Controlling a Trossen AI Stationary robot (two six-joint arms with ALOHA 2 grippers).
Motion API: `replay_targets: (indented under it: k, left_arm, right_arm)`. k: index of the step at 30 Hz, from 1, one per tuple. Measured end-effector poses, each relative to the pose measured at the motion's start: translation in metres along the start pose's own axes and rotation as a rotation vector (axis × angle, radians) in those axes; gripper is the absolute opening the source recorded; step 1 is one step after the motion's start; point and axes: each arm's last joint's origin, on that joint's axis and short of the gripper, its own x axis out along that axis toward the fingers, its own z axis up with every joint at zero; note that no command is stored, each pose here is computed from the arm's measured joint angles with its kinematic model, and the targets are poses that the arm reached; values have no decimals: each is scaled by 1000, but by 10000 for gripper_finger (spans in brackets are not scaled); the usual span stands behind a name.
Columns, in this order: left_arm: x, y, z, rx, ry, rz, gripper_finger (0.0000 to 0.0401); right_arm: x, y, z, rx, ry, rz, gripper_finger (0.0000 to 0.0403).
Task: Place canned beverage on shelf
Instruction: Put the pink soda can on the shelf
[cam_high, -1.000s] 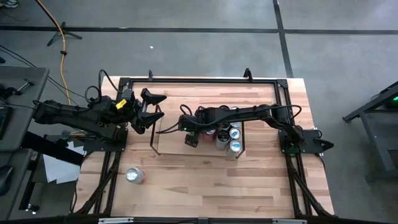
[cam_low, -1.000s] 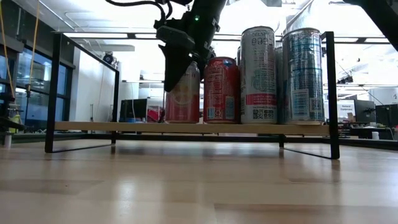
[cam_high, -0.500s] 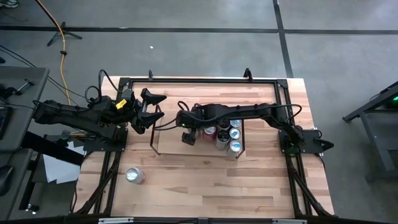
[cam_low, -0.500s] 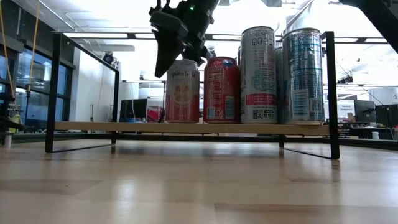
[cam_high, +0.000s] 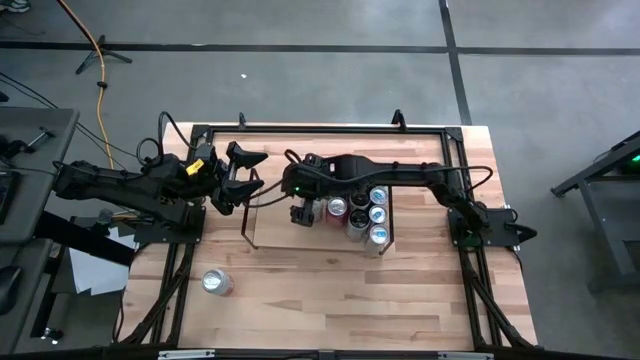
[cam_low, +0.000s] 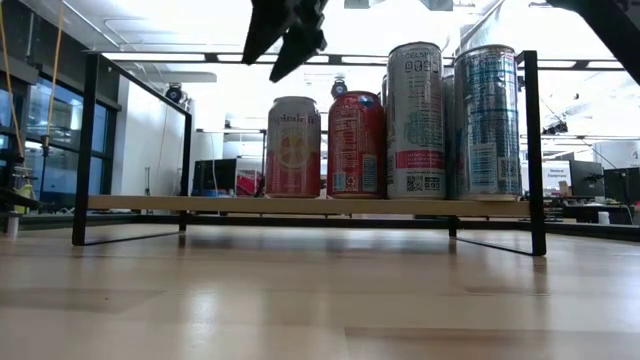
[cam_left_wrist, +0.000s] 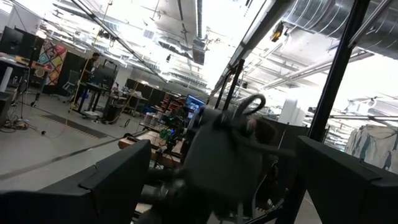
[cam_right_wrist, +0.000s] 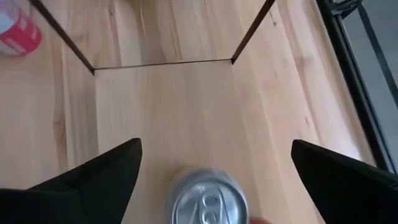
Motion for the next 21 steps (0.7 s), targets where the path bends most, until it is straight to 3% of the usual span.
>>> replay_targets:
  k: [10,15,21]
  left_arm:
    - [0,0,0,1,1,0,355]
    - [0,0,0,1,1,0,355]
    - [0,0,0,1,1,0,355]
  right_arm:
    - [-24,2,-16,-77,134,-44,399]
    - [-51,6,-29,-87,80,-47,399]
    - [-88,10,-67,17,-96,3,399]
